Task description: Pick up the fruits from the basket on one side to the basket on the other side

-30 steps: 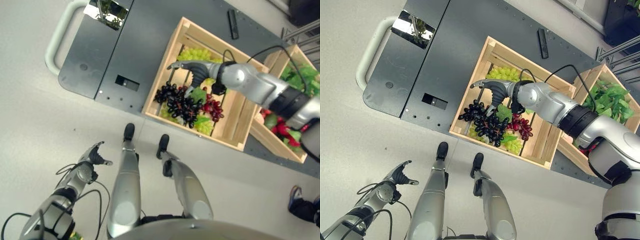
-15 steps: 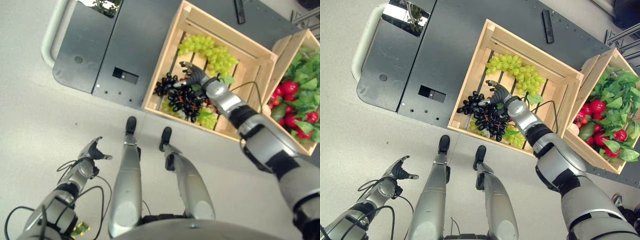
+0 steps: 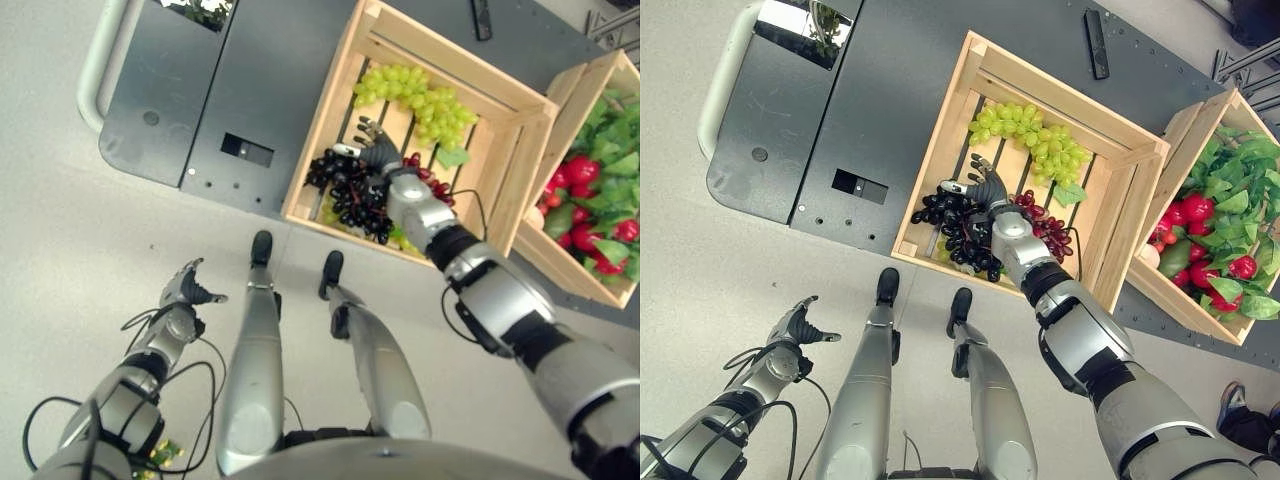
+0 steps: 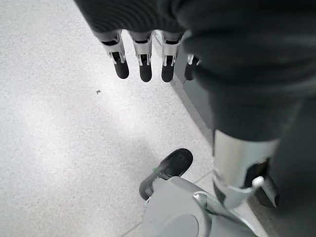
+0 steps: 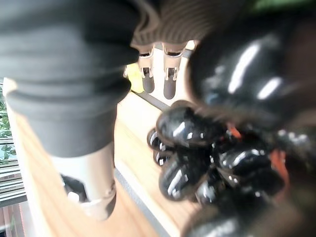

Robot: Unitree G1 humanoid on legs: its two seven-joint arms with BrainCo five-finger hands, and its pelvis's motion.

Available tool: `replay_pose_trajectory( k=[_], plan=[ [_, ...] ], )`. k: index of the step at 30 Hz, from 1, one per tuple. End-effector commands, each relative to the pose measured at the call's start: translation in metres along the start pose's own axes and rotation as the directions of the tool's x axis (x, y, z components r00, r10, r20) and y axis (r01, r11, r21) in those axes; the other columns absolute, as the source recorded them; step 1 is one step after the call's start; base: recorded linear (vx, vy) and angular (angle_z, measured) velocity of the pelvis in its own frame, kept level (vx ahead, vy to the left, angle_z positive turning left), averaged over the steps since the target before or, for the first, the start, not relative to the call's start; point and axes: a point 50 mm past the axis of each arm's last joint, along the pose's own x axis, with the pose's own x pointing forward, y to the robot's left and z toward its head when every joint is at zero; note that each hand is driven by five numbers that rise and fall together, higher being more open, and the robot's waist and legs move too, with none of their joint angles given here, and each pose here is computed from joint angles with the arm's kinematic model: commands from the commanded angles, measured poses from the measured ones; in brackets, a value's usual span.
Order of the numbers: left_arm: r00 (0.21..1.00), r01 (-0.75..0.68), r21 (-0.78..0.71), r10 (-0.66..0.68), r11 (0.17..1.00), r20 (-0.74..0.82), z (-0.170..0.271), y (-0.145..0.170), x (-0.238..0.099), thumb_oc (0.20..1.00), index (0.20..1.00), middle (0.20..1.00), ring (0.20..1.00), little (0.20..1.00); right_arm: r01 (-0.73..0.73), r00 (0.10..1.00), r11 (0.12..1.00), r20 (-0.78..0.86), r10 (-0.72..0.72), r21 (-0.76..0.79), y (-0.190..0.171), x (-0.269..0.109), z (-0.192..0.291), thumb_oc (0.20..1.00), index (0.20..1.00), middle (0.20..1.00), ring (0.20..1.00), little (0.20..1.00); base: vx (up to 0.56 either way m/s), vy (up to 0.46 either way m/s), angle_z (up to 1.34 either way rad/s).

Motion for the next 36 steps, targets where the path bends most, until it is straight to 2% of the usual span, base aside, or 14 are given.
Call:
replay_pose_trajectory(
  k=[1,5,7,11,13,14,15,20,23,25,31,36],
  plan=[
    [0.999,-0.008,-0.028,0.008,1.0,-0.035,-0.004,-0.009,-0.004,1.0,1.0,1.0,1.0,1.0,0.012,1.0,0.998,0.019,-0.013,0.06,-0.005,-0.004,-0.002,1.0,1.0,1.0,1.0,1.0,0.0,0.0,0.0],
    [0.997,-0.015,0.074,0.021,0.997,-0.078,-0.014,-0.018,-0.009,1.0,1.0,1.0,1.0,1.0,0.01,1.0,1.0,0.016,-0.01,0.029,-0.001,-0.006,-0.007,1.0,1.0,1.0,1.0,1.0,0.0,0.0,0.0],
    [0.992,0.019,0.201,0.006,0.98,-0.123,-0.028,-0.038,-0.021,1.0,1.0,1.0,1.0,1.0,0.012,1.0,1.0,0.024,-0.013,0.013,0.001,-0.008,-0.007,1.0,1.0,1.0,1.0,1.0,0.0,0.0,0.0],
    [0.987,0.078,0.263,-0.038,0.962,-0.155,-0.04,-0.058,-0.036,1.0,1.0,1.0,1.0,1.0,-0.004,0.999,0.999,0.042,0.005,-0.037,0.003,-0.01,-0.006,1.0,1.0,1.0,1.0,1.0,0.0,0.0,0.0],
    [0.981,0.101,0.223,-0.059,0.97,-0.187,-0.043,-0.07,-0.043,1.0,1.0,1.0,1.0,1.0,-0.006,0.998,0.997,0.058,0.011,-0.081,0.002,-0.01,-0.002,1.0,1.0,1.0,1.0,1.0,0.0,0.0,0.0],
    [0.965,0.112,0.104,-0.084,0.988,-0.247,-0.043,-0.081,-0.049,1.0,1.0,1.0,1.0,1.0,0.004,0.998,0.995,0.058,0.002,-0.102,-0.001,-0.01,-0.001,1.0,1.0,1.0,1.0,1.0,0.0,0.0,0.0],
    [0.959,0.127,0.101,-0.096,0.987,-0.266,-0.046,-0.084,-0.051,1.0,1.0,1.0,1.0,1.0,-0.004,0.998,0.993,0.065,0.011,-0.115,-0.001,-0.009,0.001,1.0,1.0,1.0,1.0,1.0,0.0,0.0,0.0],
    [0.961,0.098,0.112,-0.065,0.989,-0.269,-0.04,-0.078,-0.044,1.0,1.0,1.0,1.0,1.0,-0.012,0.992,0.984,0.123,0.034,-0.179,0.0,-0.008,0.017,1.0,1.0,1.0,1.0,1.0,0.0,-0.003,0.02],
    [0.945,0.079,0.019,-0.069,0.997,-0.321,-0.042,-0.077,-0.044,1.0,1.0,1.0,1.0,1.0,-0.016,0.989,0.979,0.142,0.045,-0.202,0.0,-0.007,0.025,1.0,1.0,1.0,1.0,1.0,0.0,0.0,0.0],
    [0.945,0.079,0.019,-0.069,0.997,-0.321,-0.042,-0.077,-0.044,1.0,1.0,1.0,1.0,1.0,-0.016,0.989,0.979,0.142,0.045,-0.202,0.0,-0.007,0.025,1.0,1.0,1.0,1.0,1.0,0.0,0.0,0.0],
    [0.947,0.002,-0.116,-0.04,0.993,-0.319,-0.033,-0.067,-0.034,1.0,1.0,1.0,1.0,1.0,0.0,0.986,0.937,0.155,0.058,-0.35,-0.002,0.0,0.04,1.0,1.0,1.0,1.0,1.0,0.0,0.001,-0.02],
    [0.953,-0.057,-0.194,-0.004,0.979,-0.302,-0.023,-0.052,-0.023,1.0,1.0,1.0,1.0,1.0,0.016,0.989,0.912,0.14,0.045,-0.409,-0.007,0.003,0.043,1.0,1.0,1.0,1.0,1.0,0.0,0.0,0.0]
  ],
)
